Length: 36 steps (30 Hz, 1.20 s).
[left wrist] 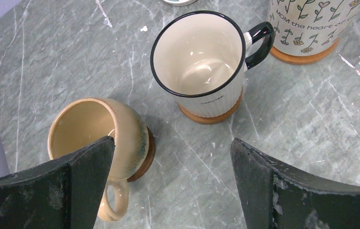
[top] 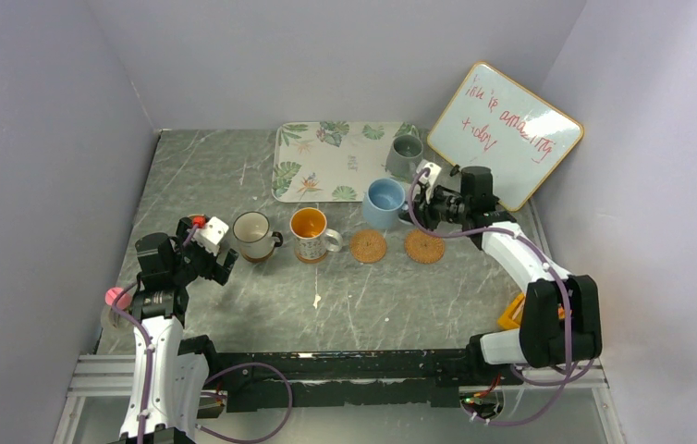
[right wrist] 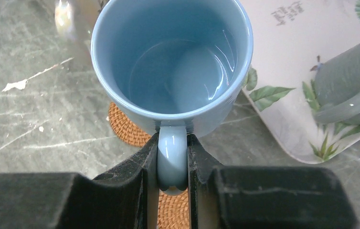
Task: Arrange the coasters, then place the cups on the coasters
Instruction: Place the cup on the coaster.
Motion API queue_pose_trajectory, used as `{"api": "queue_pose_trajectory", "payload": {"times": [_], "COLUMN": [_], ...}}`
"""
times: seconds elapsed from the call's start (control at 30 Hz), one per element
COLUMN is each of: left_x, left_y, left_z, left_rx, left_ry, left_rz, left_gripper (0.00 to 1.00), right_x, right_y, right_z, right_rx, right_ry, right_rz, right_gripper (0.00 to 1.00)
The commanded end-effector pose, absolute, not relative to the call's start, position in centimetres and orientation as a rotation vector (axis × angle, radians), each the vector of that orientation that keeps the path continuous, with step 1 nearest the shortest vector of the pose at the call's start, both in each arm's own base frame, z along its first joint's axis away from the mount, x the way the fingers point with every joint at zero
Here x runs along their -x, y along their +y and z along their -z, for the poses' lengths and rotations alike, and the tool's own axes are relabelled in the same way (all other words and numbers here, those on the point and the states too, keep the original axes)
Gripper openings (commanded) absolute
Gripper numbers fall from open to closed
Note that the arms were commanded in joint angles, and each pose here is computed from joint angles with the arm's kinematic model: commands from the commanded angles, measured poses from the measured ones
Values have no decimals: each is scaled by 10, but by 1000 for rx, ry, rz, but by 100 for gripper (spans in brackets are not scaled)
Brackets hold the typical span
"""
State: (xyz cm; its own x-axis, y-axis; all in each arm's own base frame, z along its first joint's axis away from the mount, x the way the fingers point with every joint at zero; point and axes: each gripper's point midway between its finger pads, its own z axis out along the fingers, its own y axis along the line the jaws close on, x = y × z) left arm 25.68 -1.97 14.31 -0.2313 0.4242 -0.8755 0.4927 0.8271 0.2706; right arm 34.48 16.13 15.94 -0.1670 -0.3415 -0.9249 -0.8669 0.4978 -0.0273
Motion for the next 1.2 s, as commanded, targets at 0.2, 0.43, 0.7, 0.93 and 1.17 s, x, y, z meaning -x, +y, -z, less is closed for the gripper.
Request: {"api": "queue_pose_trajectory", "payload": {"times": [0.2,0.43,0.7,0.93,1.17], "left_x": [-256,-257,-257,-258,-258], "left_y": [-22,-22,-22,-21,-21], "left_z": [-143,-143,-143,-142,-141], "left_rx": [-719,-717,-717,-714,-716], "left_ry": [1845,1846,1849,1851,1855], "left_rz": [86,85,87,85,90], "left_gripper": [96,96,96,96,96], "right_x": [-330,-322,-325,-325,-319], "right_y": [163,167,175,188,200], "right_z": [-194,-165,-147,-127,-110], "right_rx": [1155,1190,1173,1166,1198], "right_ry": [1495,1568,1604,1614,1614], "right_rz": [-553,-654,-699,-712,-721], "right_gripper": [0,0,0,0,0]}}
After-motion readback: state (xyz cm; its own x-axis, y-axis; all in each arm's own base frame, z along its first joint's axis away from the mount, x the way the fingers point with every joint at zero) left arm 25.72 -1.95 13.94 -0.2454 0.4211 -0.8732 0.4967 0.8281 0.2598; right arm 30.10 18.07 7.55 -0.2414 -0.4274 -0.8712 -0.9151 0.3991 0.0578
